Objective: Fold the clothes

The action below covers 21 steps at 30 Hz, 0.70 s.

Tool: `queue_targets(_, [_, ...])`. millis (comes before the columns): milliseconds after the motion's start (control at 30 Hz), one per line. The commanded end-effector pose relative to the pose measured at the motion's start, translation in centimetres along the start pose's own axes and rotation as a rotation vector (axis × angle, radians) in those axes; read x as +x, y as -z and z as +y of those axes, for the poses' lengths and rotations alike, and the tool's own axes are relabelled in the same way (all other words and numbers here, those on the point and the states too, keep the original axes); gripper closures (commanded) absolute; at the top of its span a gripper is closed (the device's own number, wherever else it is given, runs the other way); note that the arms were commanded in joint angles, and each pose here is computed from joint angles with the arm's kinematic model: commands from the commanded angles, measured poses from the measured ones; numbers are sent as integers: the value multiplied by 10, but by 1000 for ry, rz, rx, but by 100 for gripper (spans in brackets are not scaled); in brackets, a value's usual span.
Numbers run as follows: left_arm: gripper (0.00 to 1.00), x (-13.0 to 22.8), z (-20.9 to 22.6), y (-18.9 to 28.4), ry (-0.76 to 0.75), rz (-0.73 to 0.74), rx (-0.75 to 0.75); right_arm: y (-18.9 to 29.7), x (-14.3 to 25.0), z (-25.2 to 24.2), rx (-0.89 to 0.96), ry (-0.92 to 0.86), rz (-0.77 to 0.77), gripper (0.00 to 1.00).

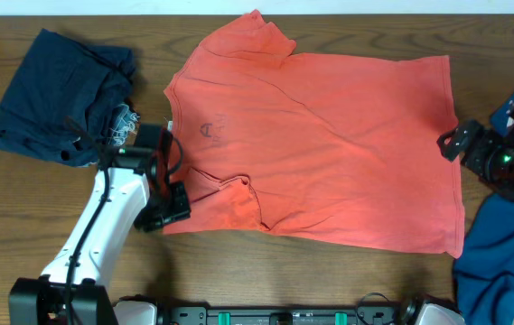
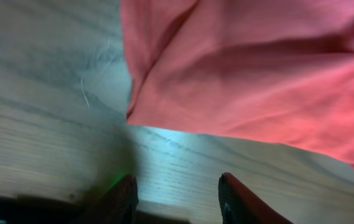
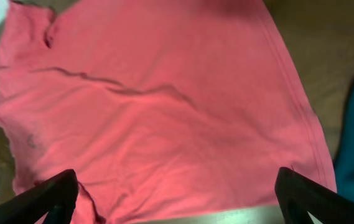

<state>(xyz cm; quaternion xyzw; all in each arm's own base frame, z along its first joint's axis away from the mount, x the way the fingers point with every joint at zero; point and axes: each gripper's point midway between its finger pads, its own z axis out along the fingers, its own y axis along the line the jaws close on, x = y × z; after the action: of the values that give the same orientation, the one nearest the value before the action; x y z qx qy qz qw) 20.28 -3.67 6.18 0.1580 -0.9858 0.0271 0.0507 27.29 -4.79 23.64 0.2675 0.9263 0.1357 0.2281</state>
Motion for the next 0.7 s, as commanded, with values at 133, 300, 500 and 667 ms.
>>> queue_targets(133, [56, 0, 19, -36, 116, -5, 4, -48, 32, -31, 74, -64, 166, 1])
queue_targets(300, [56, -5, 21, -46, 126, -39, 16, -81, 53, -47, 96, -91, 249, 1])
queue_targets(500, [57, 2, 25, -60, 189, -30, 14, -97, 62, -55, 104, -106, 272, 1])
queue_targets(667, [57, 15, 33, -81, 214, -21, 0, -97, 61, -58, 122, -103, 268, 1])
